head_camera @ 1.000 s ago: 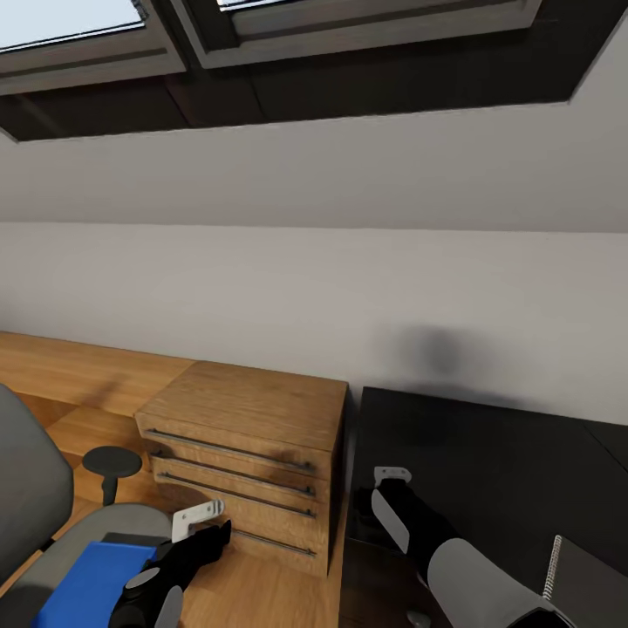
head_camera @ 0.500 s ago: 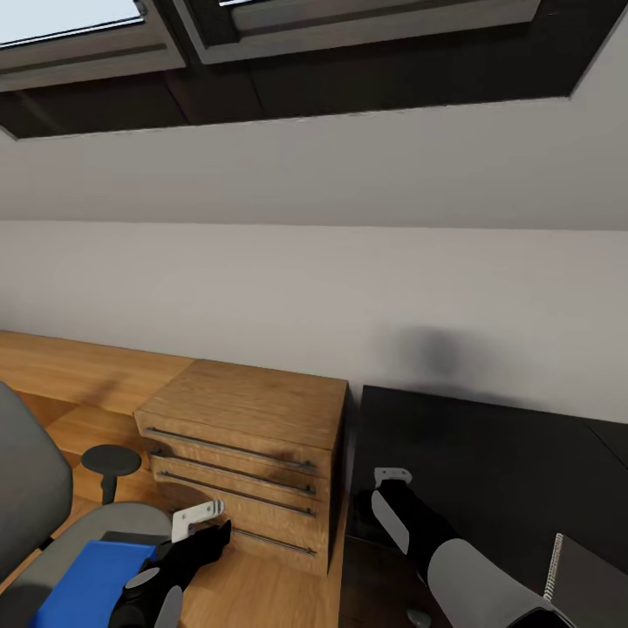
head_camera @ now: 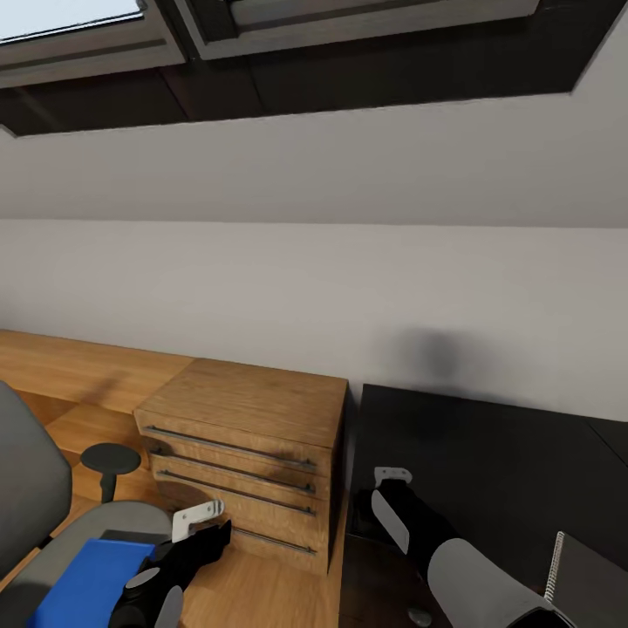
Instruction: In the bedroom, organize the workspace by keeping the computer under the desk, ensuring the monitor is on the desk, placing the keyboard on the desk next to the monitor, placing the mouse on the desk next to the keyboard, moving the folder from the swivel chair onto the desk next to the mouse, stacking the notebook on top of the folder with the pen on top of the notebook, and positioning the swivel chair next to the desk.
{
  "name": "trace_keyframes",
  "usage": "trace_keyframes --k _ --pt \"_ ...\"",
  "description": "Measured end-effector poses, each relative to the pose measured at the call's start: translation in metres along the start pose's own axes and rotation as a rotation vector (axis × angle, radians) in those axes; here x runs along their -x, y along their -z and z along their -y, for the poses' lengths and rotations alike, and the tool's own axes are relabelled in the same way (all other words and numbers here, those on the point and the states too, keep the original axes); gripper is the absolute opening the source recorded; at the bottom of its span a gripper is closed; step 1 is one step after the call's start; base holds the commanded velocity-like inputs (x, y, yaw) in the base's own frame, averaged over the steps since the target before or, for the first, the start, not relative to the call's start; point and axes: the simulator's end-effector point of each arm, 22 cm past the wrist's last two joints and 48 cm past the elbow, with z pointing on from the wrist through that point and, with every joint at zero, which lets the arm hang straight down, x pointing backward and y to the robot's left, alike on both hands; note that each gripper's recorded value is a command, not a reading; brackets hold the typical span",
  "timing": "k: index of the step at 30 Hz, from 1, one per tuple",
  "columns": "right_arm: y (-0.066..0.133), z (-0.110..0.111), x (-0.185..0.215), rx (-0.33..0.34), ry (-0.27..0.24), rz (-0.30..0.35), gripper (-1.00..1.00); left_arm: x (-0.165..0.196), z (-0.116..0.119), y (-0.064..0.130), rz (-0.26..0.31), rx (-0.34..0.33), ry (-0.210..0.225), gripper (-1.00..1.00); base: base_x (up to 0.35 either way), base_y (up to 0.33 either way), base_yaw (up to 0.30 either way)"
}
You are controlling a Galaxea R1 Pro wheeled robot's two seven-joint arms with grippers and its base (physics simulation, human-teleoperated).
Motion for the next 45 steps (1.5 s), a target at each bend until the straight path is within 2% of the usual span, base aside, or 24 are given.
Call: trace_keyframes --k 2,3,27,41,43,45 --pt "0.000 0.000 0.000 0.000 0.000 0.000 1.00 0.000 0.000 0.000 0.000 0.001 0.000 1.00 0.000 0.000 0.000" --pt "0.000 0.000 0.000 0.000 0.000 0.000 -1.00 0.000 0.000 0.000 0.000 0.001 0.000 1.00 0.000 0.000 0.000" --pt "0.000 0.001 0.000 -0.001 -0.002 -0.001 -1.00 -0.001 -0.002 0.000 -0.003 0.002 -0.002 1.00 0.000 0.000 0.000" --pt "0.017 0.005 0.012 -0.006 -0.003 0.001 -1.00 0.014 0.001 0.013 -0.004 0.003 -0.003 1.00 -0.026 0.000 0.000" --pt "0.021 0.004 0.018 -0.003 -0.003 0.012 -1.00 0.016 0.002 0.015 -0.006 0.003 -0.003 1.00 -0.279 0.000 0.000" --pt "0.030 0.000 0.037 0.010 -0.005 0.052 -1.00 0.017 0.002 0.016 -0.008 0.004 -0.005 1.00 -0.309 -0.058 0.000"
